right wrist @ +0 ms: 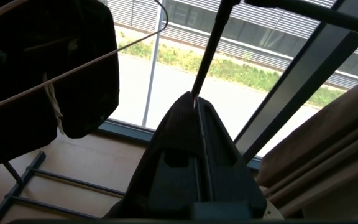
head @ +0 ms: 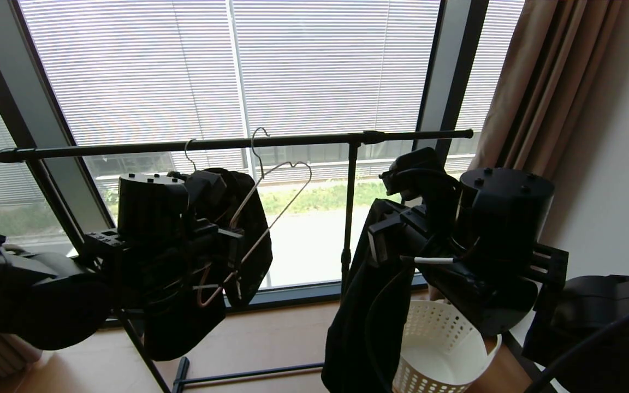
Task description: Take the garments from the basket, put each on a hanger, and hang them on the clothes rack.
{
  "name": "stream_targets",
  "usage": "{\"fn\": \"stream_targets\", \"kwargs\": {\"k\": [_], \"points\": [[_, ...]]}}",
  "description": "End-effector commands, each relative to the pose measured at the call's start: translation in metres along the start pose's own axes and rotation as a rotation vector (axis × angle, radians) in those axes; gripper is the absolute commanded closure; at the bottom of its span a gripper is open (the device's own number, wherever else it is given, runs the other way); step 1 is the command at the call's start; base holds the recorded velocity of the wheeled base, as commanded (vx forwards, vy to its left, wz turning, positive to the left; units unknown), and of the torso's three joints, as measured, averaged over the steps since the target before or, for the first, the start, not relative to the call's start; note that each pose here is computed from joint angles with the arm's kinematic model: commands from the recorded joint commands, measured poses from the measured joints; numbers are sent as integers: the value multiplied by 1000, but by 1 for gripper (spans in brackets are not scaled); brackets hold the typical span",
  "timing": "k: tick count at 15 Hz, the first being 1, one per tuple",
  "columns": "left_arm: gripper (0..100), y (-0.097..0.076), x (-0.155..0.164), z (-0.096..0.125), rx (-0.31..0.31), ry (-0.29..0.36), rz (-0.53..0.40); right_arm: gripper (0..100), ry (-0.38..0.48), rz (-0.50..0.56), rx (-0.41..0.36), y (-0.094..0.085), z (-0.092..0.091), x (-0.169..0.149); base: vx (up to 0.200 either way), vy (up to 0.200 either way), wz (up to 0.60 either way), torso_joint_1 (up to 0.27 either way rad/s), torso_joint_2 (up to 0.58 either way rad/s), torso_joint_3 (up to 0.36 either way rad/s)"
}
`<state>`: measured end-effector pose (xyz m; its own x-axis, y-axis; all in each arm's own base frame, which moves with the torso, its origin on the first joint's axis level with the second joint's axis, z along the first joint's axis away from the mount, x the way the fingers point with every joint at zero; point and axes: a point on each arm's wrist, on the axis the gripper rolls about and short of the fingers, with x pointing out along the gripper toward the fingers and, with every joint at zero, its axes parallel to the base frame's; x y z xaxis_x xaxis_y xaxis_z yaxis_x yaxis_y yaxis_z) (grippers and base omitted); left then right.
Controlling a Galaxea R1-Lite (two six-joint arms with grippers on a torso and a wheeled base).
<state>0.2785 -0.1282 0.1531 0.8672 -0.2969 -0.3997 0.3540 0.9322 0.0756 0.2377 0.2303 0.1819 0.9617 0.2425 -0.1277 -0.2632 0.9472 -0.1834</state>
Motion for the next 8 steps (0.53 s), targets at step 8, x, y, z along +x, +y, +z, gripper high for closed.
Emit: {"fn": "stream_targets", "kwargs": {"k": [8], "points": [[100,-5,-101,-43,106,-44,-291,100,-1,-127,-51,-25,-13,33,0,0,0,0,0,0]]}}
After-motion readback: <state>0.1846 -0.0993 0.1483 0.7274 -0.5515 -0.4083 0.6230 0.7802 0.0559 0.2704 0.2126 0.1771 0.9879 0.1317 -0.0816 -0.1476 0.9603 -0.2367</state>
